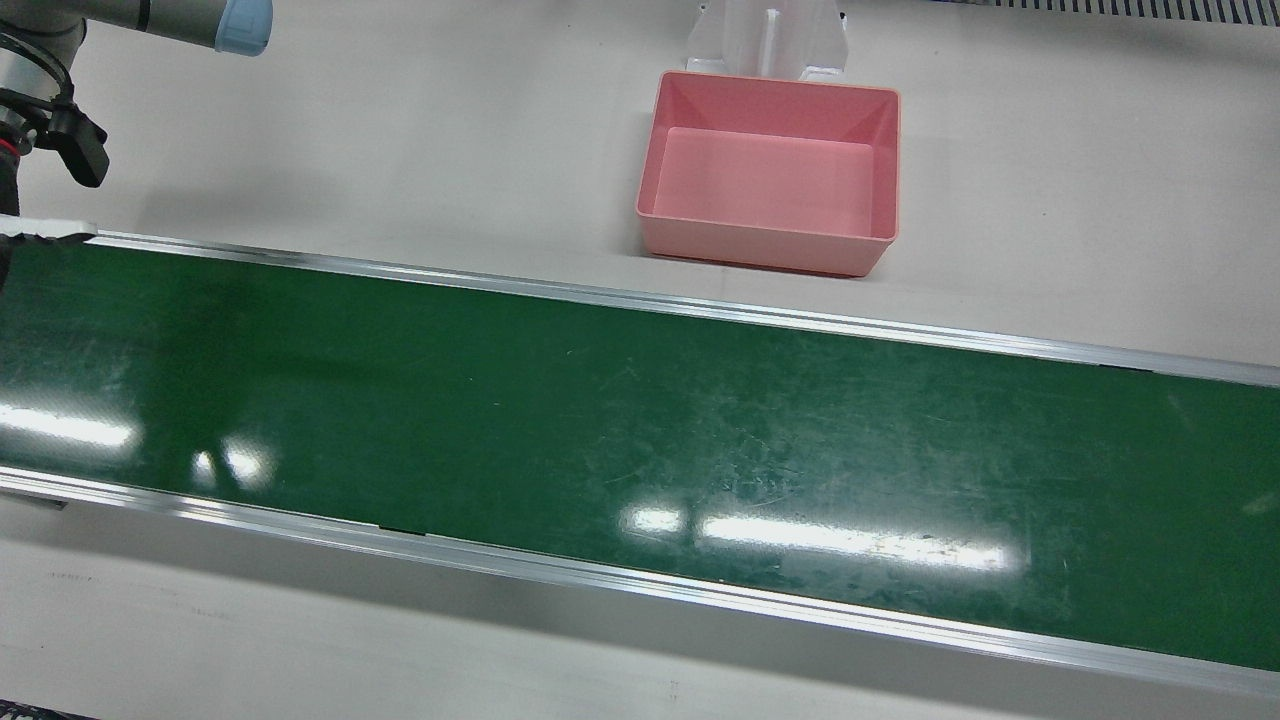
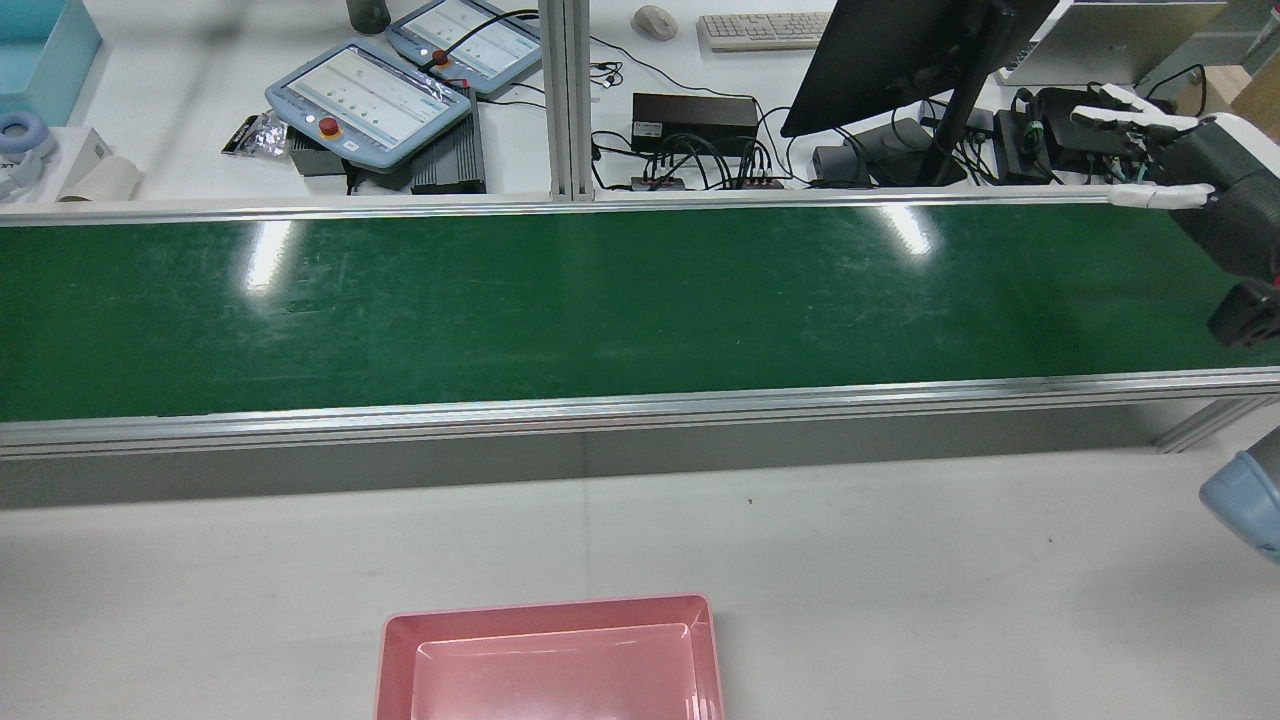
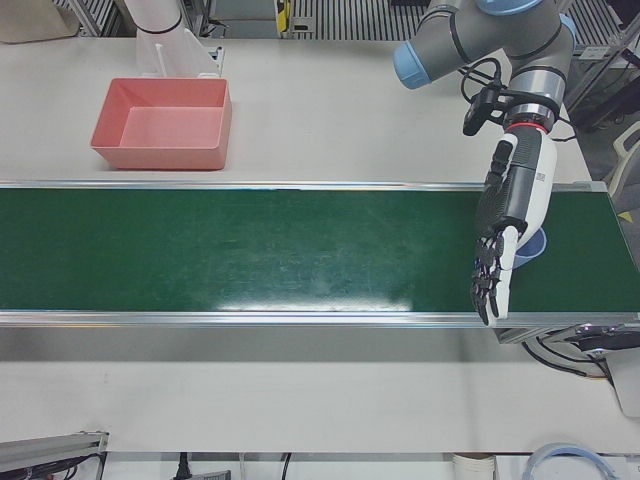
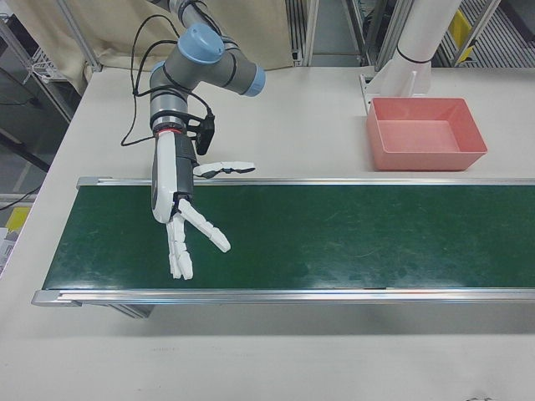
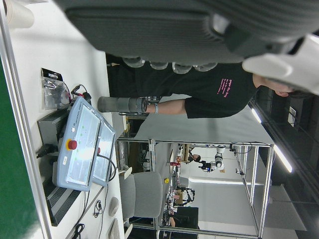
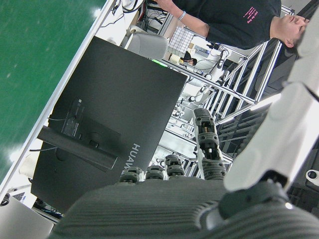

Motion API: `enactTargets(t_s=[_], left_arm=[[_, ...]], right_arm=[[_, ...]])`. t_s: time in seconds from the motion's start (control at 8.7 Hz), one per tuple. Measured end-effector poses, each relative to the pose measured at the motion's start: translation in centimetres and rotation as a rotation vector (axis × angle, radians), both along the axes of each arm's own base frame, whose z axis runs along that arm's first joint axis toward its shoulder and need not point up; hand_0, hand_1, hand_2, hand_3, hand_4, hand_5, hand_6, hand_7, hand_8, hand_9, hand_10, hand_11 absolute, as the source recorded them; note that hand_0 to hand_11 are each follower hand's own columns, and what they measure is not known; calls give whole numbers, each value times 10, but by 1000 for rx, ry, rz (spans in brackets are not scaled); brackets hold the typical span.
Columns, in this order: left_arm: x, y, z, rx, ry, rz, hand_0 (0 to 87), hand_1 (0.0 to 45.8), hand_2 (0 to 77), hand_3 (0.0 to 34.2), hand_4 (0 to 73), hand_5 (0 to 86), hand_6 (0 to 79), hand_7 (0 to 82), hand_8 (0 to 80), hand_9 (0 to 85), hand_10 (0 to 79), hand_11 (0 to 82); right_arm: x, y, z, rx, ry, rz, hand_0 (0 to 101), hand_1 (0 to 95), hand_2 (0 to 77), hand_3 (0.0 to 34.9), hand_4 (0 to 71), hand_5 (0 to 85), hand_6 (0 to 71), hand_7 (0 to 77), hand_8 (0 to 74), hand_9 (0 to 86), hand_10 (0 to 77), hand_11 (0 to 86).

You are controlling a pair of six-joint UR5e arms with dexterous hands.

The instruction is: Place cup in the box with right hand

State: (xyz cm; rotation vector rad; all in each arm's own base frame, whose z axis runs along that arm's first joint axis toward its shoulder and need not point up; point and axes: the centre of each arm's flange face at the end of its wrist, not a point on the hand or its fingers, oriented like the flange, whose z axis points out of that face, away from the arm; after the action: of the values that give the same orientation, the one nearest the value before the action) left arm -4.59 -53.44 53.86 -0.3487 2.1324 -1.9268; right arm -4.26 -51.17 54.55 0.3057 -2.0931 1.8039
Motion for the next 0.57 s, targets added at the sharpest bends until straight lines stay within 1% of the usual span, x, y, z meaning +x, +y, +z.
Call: enactTargets(t_s=[0.11, 0.23, 0.34, 0.46, 0.57], left_arm=[[0, 0, 0, 0, 0, 0, 0, 5, 5, 0, 11, 5, 5, 5, 0, 0, 0, 0], [0, 0, 0, 0, 0, 0, 0, 5, 5, 0, 11, 5, 5, 5, 0, 0, 0, 0], [0, 0, 0, 0, 0, -1, 0, 5, 5, 0, 11, 5, 5, 5, 0, 0, 0, 0], [0, 0, 0, 0, 0, -1, 0, 5, 5, 0, 11, 5, 0, 5, 0, 0, 0, 0], [0, 0, 0, 0, 0, 0, 0, 5, 5, 0, 11, 0, 5, 5, 0, 0, 0, 0]], right_arm=[[0, 0, 0, 0, 0, -1, 428, 54, 98, 0, 142, 22, 38, 109, 11, 54, 22, 49], [0, 0, 1, -1, 0, 0, 404, 82, 136, 0, 120, 22, 38, 109, 11, 54, 22, 49], [0, 0, 1, -2, 1, 0, 410, 33, 109, 0, 125, 22, 38, 109, 11, 54, 22, 49], [0, 0, 1, -2, 1, 0, 410, 33, 109, 0, 125, 22, 38, 109, 11, 54, 22, 49], [0, 0, 1, -1, 1, -1, 429, 87, 87, 0, 125, 22, 38, 109, 11, 54, 22, 49]])
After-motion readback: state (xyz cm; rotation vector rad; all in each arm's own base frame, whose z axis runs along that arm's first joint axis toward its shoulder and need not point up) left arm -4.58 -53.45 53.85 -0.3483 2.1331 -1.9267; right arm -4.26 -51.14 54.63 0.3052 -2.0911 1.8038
